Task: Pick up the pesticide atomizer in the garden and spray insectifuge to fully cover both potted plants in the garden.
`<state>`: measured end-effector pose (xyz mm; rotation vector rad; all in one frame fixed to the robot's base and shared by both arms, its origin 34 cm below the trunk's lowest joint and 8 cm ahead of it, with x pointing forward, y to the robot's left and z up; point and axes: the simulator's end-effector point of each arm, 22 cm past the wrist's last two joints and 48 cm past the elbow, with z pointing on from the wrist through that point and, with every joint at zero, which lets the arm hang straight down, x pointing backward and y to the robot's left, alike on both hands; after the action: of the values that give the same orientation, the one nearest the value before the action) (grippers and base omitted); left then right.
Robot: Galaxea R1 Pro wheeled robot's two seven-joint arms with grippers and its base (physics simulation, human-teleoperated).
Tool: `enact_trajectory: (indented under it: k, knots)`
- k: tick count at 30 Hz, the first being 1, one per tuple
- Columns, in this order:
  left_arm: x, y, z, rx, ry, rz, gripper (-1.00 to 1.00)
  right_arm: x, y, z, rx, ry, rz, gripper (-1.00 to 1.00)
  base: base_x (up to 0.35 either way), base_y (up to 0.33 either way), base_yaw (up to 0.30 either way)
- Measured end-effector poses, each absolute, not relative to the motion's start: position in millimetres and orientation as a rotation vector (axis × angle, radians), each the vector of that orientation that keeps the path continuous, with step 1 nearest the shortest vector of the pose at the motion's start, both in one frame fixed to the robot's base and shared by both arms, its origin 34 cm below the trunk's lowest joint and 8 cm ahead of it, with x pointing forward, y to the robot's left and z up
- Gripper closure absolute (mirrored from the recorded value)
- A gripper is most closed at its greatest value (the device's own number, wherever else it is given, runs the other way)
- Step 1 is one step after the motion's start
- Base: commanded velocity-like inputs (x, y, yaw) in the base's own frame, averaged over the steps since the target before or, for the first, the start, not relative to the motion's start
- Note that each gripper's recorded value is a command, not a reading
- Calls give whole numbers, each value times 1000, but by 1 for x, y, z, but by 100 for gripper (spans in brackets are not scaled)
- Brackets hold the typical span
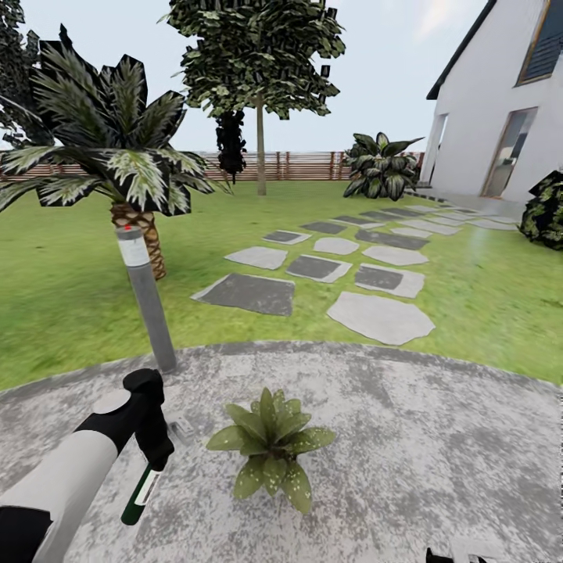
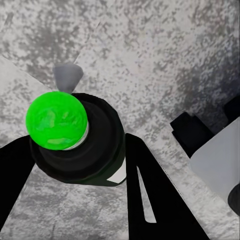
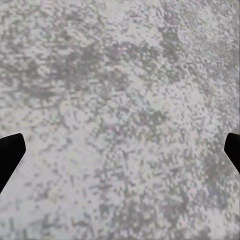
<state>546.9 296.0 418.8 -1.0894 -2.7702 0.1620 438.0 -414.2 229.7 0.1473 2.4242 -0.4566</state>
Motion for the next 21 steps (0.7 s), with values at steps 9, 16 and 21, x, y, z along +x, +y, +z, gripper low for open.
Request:
enact_trajectory:
  k: [9,16,21]
  knots:
    - [542,295,410,-1084,-2748,180,100,434,-414,225,145,2437,-459,-100,19,9,-158]
    - [543,268,406,-1117,-2739,236,100,431,-414,221,143,2448,-460,-100,0,0,-133]
    - [546,269,405,-1120,-2739,244,100,428,-414,218,140,2456,-461,-100,0,0,-124]
